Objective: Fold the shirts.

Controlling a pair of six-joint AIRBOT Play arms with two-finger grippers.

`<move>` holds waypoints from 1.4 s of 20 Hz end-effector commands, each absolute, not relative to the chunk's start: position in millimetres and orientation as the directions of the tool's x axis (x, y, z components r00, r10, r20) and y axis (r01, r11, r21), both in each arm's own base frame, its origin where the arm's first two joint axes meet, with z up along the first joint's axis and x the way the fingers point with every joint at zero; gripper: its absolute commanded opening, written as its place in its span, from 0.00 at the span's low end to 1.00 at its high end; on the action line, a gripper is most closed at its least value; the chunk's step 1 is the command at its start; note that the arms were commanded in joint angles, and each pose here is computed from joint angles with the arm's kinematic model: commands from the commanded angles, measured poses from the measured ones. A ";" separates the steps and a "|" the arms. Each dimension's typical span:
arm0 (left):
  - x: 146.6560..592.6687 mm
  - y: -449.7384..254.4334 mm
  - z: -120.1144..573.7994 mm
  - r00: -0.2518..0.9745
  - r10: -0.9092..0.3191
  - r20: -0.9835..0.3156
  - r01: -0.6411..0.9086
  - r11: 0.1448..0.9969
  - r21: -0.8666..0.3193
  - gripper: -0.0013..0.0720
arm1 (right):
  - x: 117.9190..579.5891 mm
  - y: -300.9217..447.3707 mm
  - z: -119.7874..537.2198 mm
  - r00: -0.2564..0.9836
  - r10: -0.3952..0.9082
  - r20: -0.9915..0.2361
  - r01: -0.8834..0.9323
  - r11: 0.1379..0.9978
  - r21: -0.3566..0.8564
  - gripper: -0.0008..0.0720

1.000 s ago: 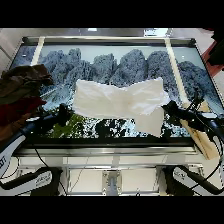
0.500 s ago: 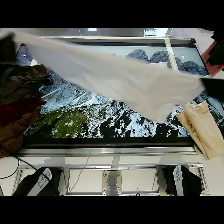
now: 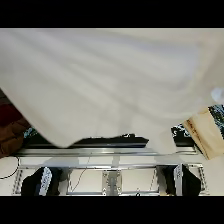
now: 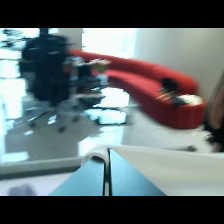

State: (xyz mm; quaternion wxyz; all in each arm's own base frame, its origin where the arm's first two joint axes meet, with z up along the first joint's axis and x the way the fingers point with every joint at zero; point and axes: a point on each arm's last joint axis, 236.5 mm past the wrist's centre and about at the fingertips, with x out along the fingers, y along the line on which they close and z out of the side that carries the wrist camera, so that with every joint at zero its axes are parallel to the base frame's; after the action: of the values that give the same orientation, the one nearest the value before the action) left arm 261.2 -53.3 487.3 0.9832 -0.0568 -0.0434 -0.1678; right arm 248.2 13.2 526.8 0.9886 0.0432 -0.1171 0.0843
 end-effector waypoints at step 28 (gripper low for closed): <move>508.4 -52.5 -22.5 0.352 -0.045 -0.935 -0.022 0.998 -0.056 0.02 | 472.1 -1.0 16.1 0.469 0.265 -0.842 -0.132 0.964 0.229 0.05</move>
State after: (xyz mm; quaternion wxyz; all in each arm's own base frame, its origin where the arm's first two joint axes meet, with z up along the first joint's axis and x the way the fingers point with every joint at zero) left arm 534.1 -23.5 -10.9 0.8517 -0.0155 0.5218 0.0448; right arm 505.5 -6.5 30.2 0.8857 0.0928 0.4452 0.0932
